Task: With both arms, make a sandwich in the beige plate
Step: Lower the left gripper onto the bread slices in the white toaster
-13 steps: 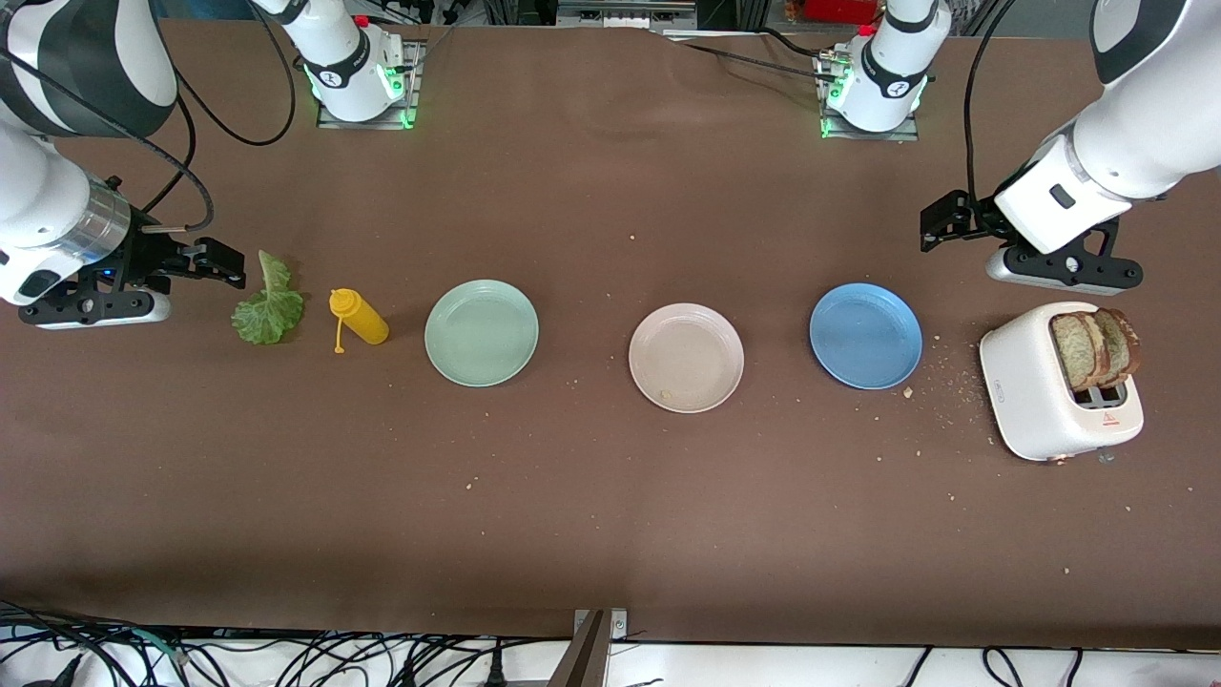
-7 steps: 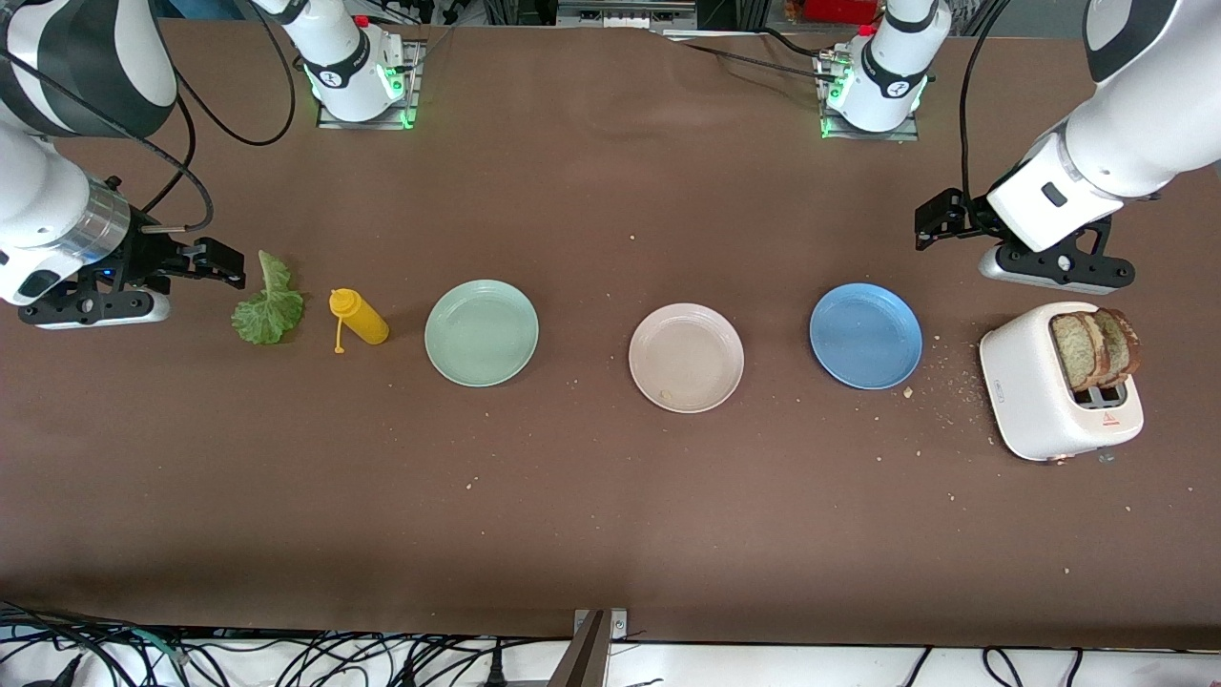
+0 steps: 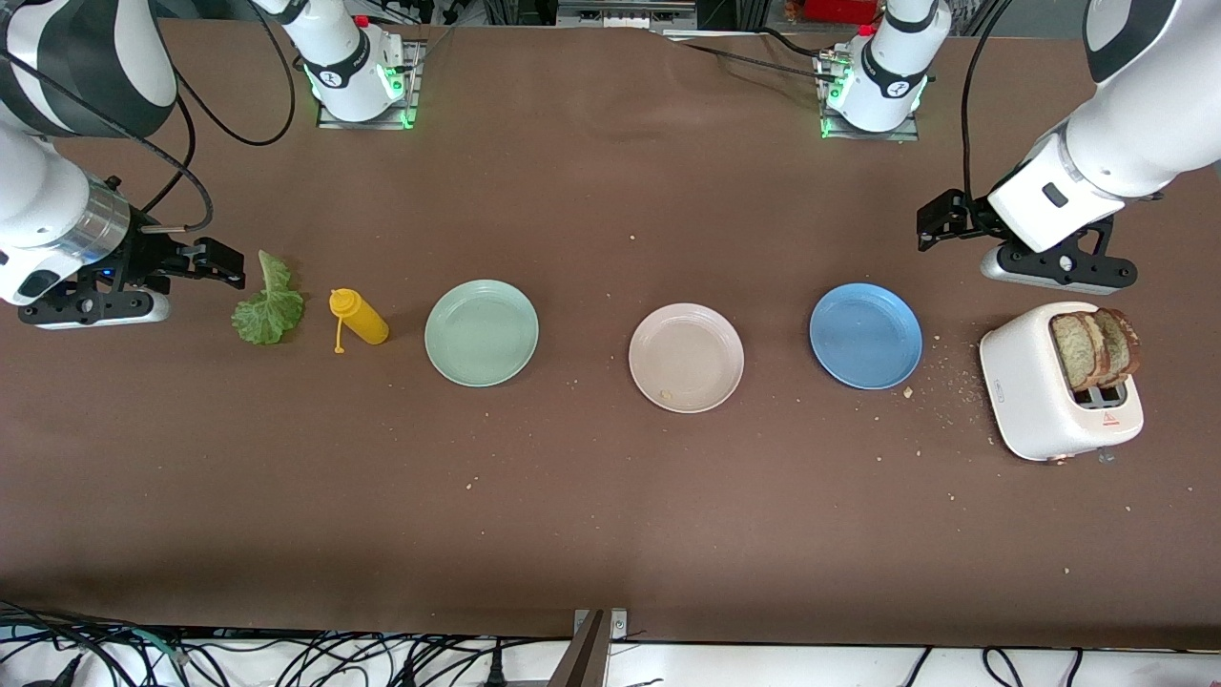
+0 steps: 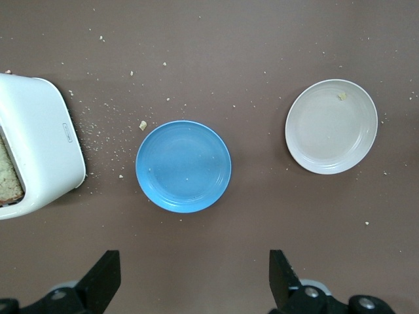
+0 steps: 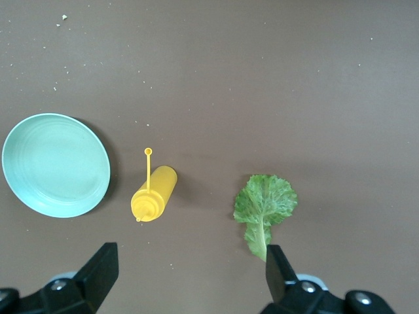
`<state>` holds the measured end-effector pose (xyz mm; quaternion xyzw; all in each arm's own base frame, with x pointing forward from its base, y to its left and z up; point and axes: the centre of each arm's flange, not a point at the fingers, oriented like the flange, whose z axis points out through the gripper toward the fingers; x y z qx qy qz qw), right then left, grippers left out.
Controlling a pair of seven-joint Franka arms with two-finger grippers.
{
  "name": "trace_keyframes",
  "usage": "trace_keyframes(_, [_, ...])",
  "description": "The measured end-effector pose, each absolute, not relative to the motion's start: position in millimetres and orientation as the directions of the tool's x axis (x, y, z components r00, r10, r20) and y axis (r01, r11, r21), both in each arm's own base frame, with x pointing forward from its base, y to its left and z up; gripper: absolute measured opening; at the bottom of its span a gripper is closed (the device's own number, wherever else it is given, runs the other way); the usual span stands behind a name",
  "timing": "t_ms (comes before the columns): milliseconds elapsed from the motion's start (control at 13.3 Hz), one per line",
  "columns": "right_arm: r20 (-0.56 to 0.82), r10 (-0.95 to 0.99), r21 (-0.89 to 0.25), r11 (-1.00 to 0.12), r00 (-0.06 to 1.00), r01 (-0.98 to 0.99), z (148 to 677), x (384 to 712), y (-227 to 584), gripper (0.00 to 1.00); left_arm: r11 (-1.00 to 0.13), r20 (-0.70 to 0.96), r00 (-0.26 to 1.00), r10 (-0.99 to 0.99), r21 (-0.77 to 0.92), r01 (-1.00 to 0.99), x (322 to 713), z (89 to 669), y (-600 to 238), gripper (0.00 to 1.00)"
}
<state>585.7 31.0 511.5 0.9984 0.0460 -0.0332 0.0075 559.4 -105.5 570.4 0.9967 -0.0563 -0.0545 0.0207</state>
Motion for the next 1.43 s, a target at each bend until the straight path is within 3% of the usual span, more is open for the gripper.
trace_keyframes(526, [-0.067, 0.09, 0.012, -0.996, 0.994, 0.091, 511.5, 585.8, 30.4, 1.0, -0.989, -0.093, 0.989, -0.119, -0.072, -0.126, 561.4, 572.8, -95.1, 1.0])
trace_keyframes(1051, [-0.067, 0.09, 0.012, -0.996, 0.994, 0.091, 511.4, 585.8, 30.3, 1.0, -0.992, -0.159, 0.981, -0.112, -0.039, -0.12, 554.2, 568.9, -94.7, 1.0])
trace_keyframes(1427, [-0.067, 0.089, 0.012, -0.996, 0.994, 0.09, 511.5, 585.9, 29.8, 1.0, -0.996, -0.185, 0.979, -0.081, -0.028, -0.088, 580.1, 535.2, -75.0, 1.0])
